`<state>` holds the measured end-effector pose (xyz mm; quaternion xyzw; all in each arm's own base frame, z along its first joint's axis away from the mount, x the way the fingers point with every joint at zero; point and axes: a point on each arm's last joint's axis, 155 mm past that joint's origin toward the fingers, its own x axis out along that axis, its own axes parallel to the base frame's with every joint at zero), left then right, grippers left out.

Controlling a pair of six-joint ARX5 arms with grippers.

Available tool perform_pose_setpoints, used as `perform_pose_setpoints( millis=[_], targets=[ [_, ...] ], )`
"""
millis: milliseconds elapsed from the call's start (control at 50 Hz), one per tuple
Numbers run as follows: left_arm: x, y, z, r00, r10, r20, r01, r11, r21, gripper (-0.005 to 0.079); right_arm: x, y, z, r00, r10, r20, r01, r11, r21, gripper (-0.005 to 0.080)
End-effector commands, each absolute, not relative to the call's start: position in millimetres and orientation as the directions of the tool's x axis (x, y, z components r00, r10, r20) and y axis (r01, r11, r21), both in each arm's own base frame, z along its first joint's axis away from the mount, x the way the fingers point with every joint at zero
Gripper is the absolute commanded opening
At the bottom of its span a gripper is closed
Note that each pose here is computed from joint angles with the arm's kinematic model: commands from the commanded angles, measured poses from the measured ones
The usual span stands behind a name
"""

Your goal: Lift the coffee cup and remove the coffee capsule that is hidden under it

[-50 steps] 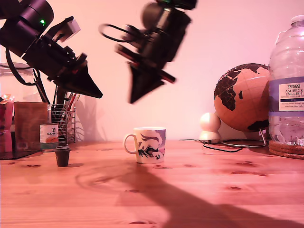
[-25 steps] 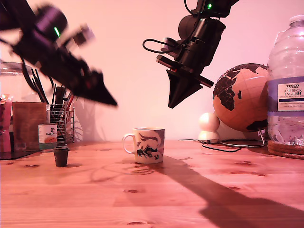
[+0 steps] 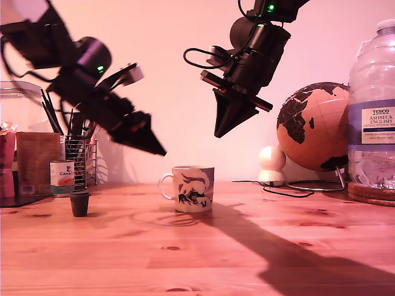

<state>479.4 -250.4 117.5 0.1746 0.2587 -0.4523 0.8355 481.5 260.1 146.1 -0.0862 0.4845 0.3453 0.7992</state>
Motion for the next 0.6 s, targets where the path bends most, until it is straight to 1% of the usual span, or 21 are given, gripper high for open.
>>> perform_pose_setpoints(
  millis=[0, 220, 400, 580],
  targets=[
    [475.4, -257.1, 92.5, 0.406, -0.662, -0.630, 0.860, 0.510, 0.019, 0.0367, 484.9, 260.1, 142.5, 0.293, 0.468, -0.834, -0.635, 0.747, 0.196, -0.0012],
    [476.0, -263.5, 76.2, 0.368, -0.657, -0.658, 0.866, 0.500, -0.015, 0.0367, 489.0, 254.1, 142.9, 0.302, 0.465, -0.832, -0.626, 0.755, 0.195, -0.0012],
    [478.6, -262.5, 69.5, 0.378, -0.639, -0.670, 0.868, 0.496, 0.018, 0.0363, 491.5, 252.2, 143.7, 0.309, 0.466, -0.829, -0.623, 0.758, 0.194, -0.0012],
    [478.5, -261.7, 58.8, 0.368, -0.632, -0.682, 0.867, 0.498, 0.006, 0.0362, 492.6, 252.4, 144.3, 0.313, 0.468, -0.827, -0.624, 0.757, 0.192, -0.0012]
  ],
)
